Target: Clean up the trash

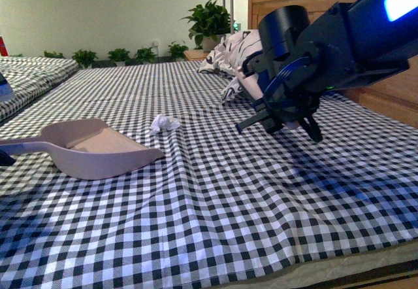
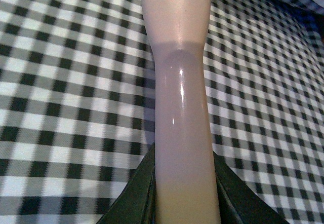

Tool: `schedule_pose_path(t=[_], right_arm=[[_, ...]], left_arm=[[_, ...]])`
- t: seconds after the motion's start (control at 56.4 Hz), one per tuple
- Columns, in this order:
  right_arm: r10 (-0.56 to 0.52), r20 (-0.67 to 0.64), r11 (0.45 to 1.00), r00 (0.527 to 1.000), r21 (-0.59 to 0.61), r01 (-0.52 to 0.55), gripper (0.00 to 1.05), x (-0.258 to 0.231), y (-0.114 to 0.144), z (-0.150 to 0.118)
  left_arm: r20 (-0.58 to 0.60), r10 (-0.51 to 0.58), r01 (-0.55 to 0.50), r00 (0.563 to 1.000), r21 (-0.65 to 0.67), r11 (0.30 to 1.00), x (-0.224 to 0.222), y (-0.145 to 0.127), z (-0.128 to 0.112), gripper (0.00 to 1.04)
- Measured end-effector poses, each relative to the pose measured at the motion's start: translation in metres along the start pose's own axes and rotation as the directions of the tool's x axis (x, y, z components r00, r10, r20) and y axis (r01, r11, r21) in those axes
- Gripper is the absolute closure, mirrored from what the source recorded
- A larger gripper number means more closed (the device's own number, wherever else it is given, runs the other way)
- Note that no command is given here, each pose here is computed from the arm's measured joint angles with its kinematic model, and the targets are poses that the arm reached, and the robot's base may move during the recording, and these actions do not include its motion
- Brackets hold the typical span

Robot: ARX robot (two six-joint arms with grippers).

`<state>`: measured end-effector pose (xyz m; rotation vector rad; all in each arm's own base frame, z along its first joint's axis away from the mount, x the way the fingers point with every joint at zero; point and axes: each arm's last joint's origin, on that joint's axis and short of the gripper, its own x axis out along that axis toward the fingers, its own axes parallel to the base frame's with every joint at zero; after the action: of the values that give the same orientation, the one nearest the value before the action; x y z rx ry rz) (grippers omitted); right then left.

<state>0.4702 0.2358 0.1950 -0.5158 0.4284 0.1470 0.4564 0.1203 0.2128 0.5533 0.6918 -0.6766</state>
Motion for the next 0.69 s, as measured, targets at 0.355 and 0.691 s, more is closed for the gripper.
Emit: schedule_pose_path(t=[0.355, 0.691], right_arm=[[0.112, -0.064, 0.971, 0.992, -0.204, -0.123, 0.84, 0.001, 0.056, -0.002], [0.244, -0.044, 0.947, 0.969, -0.204, -0.248, 0.84, -0.010, 0.074, 0.015]], left_arm=[[0.000, 0.000, 0.000, 1.000, 0.000, 1.000, 0.000, 0.000, 0.000, 0.78], [0.000, 0.000, 0.000, 1.000, 0.000, 1.000, 0.000, 0.000, 0.000, 0.78]])
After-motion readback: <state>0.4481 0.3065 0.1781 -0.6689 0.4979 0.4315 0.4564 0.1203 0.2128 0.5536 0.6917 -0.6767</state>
